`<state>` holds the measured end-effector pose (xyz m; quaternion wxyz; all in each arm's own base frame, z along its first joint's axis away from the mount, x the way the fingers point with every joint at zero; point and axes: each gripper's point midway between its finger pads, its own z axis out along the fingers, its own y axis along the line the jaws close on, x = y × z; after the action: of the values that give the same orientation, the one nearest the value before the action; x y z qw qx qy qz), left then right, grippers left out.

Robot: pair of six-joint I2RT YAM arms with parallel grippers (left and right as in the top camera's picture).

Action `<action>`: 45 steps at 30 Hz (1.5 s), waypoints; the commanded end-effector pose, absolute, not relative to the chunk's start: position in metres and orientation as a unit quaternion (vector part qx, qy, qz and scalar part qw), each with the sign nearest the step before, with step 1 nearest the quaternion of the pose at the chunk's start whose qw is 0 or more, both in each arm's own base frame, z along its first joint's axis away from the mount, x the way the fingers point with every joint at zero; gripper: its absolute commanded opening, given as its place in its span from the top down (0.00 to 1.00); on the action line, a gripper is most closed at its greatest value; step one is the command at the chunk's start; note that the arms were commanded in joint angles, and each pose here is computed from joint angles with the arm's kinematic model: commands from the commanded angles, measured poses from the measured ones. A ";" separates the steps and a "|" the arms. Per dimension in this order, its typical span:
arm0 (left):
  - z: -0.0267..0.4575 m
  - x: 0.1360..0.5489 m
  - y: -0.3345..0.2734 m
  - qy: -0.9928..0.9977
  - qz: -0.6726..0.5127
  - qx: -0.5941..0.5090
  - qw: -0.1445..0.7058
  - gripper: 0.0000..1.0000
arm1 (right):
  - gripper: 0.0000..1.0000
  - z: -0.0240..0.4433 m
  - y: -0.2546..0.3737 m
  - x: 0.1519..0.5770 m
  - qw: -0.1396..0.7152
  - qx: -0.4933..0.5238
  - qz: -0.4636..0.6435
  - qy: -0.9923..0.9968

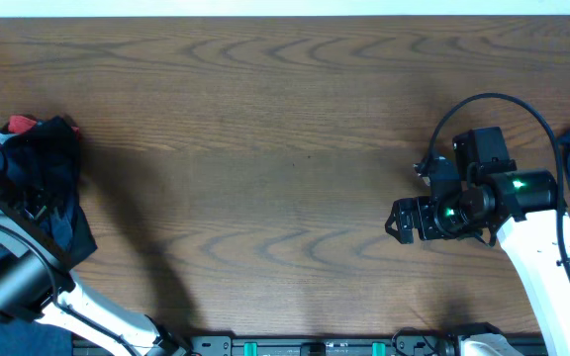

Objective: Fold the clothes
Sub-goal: 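Grasp the dark blue shorts with the left gripper and lift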

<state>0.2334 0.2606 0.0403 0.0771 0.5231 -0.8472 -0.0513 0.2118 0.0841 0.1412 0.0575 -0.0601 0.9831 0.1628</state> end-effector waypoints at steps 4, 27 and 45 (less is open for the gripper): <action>0.038 0.236 0.267 -0.850 -0.058 0.519 0.072 0.34 | 0.01 0.150 0.088 0.214 0.071 -0.075 0.169 0.980; 0.017 0.238 0.258 -0.848 -0.028 0.521 0.095 0.94 | 0.01 0.149 0.087 0.213 0.069 -0.074 0.166 0.981; 0.216 0.326 0.162 -0.895 -0.035 0.395 -0.204 0.94 | 0.01 0.150 0.087 0.221 0.085 -0.076 0.164 0.980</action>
<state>0.3181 0.1879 0.1818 -0.1582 0.4166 -0.8935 -0.0545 0.2165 0.0846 0.1418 0.0675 -0.0627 0.9823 0.1629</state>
